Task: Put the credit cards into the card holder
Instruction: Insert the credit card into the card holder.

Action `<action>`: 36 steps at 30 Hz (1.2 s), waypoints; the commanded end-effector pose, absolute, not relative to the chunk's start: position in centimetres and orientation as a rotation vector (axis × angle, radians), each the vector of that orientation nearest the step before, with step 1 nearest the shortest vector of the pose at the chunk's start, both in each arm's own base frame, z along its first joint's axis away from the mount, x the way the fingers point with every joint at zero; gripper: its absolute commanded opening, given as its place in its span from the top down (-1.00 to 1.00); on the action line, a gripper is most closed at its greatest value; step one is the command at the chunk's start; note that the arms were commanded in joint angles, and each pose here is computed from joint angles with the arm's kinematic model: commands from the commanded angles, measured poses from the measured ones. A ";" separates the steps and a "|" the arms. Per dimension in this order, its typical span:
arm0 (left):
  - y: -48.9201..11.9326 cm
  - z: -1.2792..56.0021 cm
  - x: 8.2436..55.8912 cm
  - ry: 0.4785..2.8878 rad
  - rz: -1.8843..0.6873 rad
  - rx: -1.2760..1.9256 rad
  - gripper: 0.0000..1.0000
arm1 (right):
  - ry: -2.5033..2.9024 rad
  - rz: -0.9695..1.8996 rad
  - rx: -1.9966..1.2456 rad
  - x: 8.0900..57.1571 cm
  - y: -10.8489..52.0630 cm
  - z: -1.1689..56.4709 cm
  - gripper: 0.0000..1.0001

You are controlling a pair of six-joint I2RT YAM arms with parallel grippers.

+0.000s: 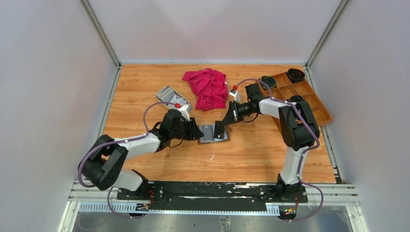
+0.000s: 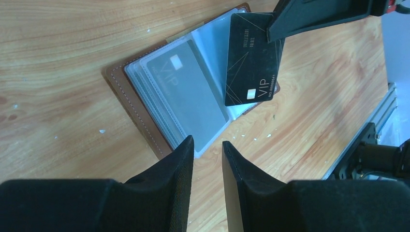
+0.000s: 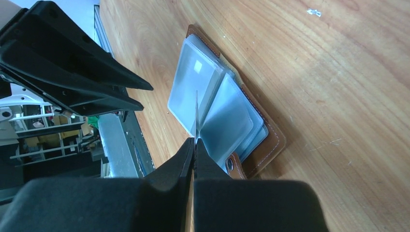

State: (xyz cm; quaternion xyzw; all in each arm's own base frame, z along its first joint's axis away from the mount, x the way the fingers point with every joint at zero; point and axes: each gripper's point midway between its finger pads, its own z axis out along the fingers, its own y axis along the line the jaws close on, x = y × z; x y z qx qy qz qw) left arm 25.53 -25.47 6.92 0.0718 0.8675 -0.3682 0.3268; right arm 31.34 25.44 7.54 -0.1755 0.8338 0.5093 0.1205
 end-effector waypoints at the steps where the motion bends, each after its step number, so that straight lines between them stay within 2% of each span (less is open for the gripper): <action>1: -26.7 7.1 26.4 2.236 -0.973 0.263 0.36 | 2.444 1.559 -0.505 31.0 25.8 7.9 1.00; 22: -25.2 2.8 25.7 2.346 -0.864 0.249 0.43 | 2.535 1.525 -0.481 30.4 26.3 5.5 1.00; 36: -25.0 1.9 25.5 2.370 -0.855 0.261 0.43 | 2.604 1.311 -0.576 30.6 25.7 3.7 1.00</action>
